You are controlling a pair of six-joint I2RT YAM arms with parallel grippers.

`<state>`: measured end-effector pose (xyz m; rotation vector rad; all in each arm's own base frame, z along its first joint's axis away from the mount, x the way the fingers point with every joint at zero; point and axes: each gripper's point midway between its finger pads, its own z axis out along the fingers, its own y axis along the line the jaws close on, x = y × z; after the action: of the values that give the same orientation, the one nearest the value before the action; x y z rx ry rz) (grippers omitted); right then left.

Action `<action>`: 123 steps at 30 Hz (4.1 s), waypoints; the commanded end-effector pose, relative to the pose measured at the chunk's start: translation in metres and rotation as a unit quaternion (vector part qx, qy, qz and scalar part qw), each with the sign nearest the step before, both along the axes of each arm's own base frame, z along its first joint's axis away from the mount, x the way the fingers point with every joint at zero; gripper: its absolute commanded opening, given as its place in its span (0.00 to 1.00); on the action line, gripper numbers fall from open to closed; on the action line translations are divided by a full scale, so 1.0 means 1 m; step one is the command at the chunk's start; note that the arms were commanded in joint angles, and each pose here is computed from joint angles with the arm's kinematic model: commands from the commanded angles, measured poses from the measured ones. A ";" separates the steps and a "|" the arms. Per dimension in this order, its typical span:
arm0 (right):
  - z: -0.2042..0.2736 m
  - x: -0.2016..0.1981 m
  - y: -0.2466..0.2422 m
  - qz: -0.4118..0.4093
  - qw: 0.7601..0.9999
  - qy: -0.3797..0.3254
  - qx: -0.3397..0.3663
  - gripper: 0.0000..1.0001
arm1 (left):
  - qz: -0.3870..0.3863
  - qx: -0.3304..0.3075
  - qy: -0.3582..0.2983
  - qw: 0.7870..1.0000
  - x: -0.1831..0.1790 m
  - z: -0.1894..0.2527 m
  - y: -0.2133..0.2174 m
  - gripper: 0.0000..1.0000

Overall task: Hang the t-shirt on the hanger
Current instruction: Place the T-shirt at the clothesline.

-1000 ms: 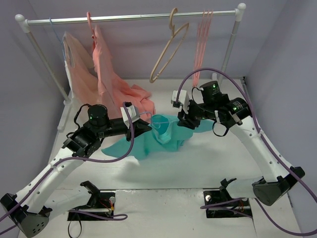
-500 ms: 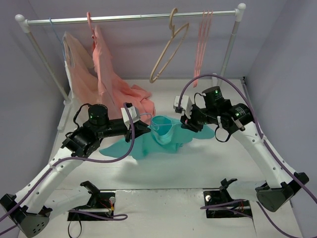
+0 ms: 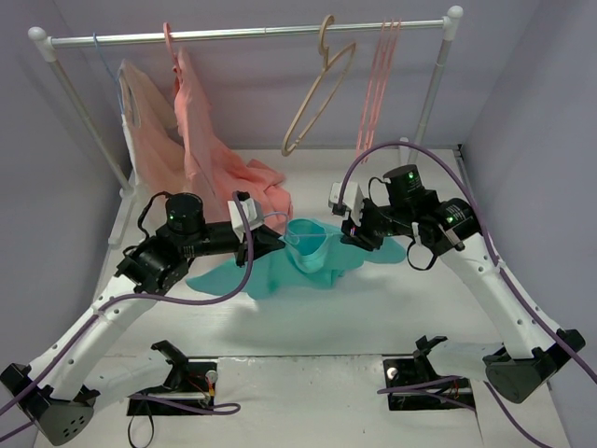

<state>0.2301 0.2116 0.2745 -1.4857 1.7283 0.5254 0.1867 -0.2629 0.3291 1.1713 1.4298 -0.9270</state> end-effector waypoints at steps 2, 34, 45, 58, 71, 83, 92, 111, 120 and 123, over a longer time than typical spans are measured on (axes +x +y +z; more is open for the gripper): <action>0.015 0.002 0.012 0.022 0.999 -0.018 0.038 0.21 | -0.026 -0.051 -0.060 0.997 -0.005 0.052 -0.004 0.00; 0.067 0.010 -0.014 -0.030 0.990 -0.130 0.049 0.00 | 0.180 0.022 -0.083 0.980 0.034 0.026 0.053 0.31; 0.195 -0.005 -0.025 -0.068 0.946 -0.258 0.183 0.00 | 0.350 -0.057 -0.074 0.932 0.036 0.107 0.113 0.31; 0.246 0.009 -0.015 -0.130 0.930 -0.200 0.280 0.00 | 0.463 -0.115 -0.006 0.879 0.016 0.158 0.166 0.31; 0.268 0.062 -0.004 -0.245 0.863 -0.139 0.420 0.00 | 0.590 -0.039 0.124 0.797 0.023 0.089 0.198 0.35; 0.270 0.099 0.049 -0.352 0.820 -0.123 0.434 0.00 | 0.648 0.027 0.155 0.745 0.018 0.043 0.219 0.63; 0.272 0.125 0.057 -0.435 0.752 -0.099 0.486 0.00 | 0.654 0.043 0.169 0.736 0.006 0.031 0.227 0.66; 0.237 0.167 0.137 -0.474 0.723 -0.050 0.500 0.00 | 0.643 0.063 0.196 0.738 -0.013 0.010 0.231 0.66; 0.183 0.170 0.160 -0.479 0.747 -0.023 0.460 0.00 | 0.629 0.074 0.201 0.748 -0.018 0.006 0.228 0.66; 0.173 0.167 0.164 -0.468 0.759 -0.020 0.453 0.03 | 0.623 0.074 0.202 0.752 -0.018 0.008 0.226 0.66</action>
<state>0.4106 0.3829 0.3922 0.0322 1.6851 0.4785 0.1655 -0.0321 0.3309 -0.1232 2.1714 -0.0398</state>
